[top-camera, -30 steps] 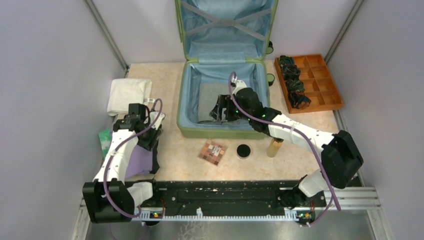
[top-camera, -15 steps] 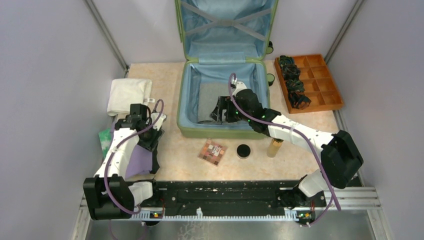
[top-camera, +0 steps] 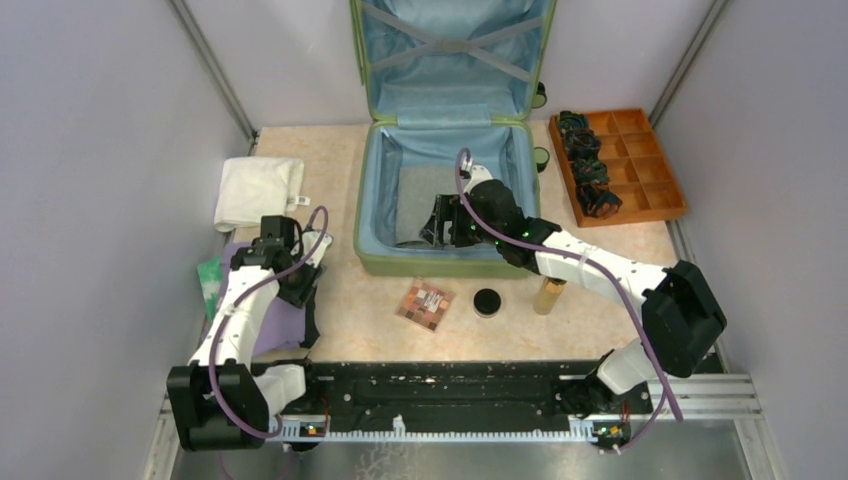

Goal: Pack the luggage
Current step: Pick up the clothes from the corner of the board.

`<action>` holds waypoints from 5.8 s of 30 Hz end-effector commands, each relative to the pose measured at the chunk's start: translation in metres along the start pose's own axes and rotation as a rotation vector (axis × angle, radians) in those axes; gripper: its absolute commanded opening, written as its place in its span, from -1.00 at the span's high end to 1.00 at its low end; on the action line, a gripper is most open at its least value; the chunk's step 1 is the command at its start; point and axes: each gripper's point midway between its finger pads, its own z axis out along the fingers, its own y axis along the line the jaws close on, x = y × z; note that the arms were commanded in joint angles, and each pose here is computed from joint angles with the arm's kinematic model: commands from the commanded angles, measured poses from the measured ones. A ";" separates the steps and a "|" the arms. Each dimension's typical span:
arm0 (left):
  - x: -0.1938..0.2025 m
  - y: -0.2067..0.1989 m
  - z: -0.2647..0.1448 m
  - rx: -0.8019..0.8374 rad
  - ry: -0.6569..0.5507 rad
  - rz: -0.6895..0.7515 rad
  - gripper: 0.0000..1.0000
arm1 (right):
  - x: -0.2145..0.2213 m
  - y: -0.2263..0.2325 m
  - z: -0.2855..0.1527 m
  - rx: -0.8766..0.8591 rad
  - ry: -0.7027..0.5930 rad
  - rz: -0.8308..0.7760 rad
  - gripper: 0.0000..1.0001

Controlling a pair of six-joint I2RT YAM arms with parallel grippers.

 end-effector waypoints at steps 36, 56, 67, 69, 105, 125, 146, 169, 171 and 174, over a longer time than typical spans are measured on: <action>-0.026 0.011 0.023 -0.034 -0.062 -0.089 -0.07 | 0.005 0.010 -0.008 -0.004 -0.009 -0.011 -0.57; -0.044 0.033 -0.045 -0.091 -0.231 -0.191 1.00 | 0.008 0.121 -0.013 -0.329 0.002 0.017 -0.68; -0.042 0.032 -0.040 0.023 -0.256 -0.221 1.00 | 0.110 0.269 0.053 -0.735 0.167 -0.060 -0.90; -0.043 0.031 -0.039 0.034 -0.257 -0.222 1.00 | 0.126 0.269 0.074 -0.740 0.185 -0.036 -0.90; -0.047 0.034 -0.045 0.039 -0.258 -0.219 1.00 | 0.121 0.286 0.128 -0.705 0.136 -0.006 -0.89; -0.054 0.036 -0.050 0.042 -0.283 -0.220 1.00 | 0.136 0.262 0.145 -0.612 0.130 0.074 -0.83; -0.057 0.043 -0.057 0.005 -0.294 -0.280 -0.78 | 0.151 0.256 0.162 -0.625 0.096 0.268 -0.74; -0.038 0.127 -0.105 -0.467 -0.349 -0.425 -0.94 | 0.159 0.229 0.192 -0.584 0.193 0.441 -0.23; -0.037 0.126 -0.105 -0.470 -0.357 -0.414 -0.94 | 0.151 0.240 0.189 -0.648 0.210 0.441 -0.11; -0.038 0.124 -0.107 -0.455 -0.362 -0.417 -0.95 | 0.149 0.240 0.198 -0.604 0.226 0.430 -0.13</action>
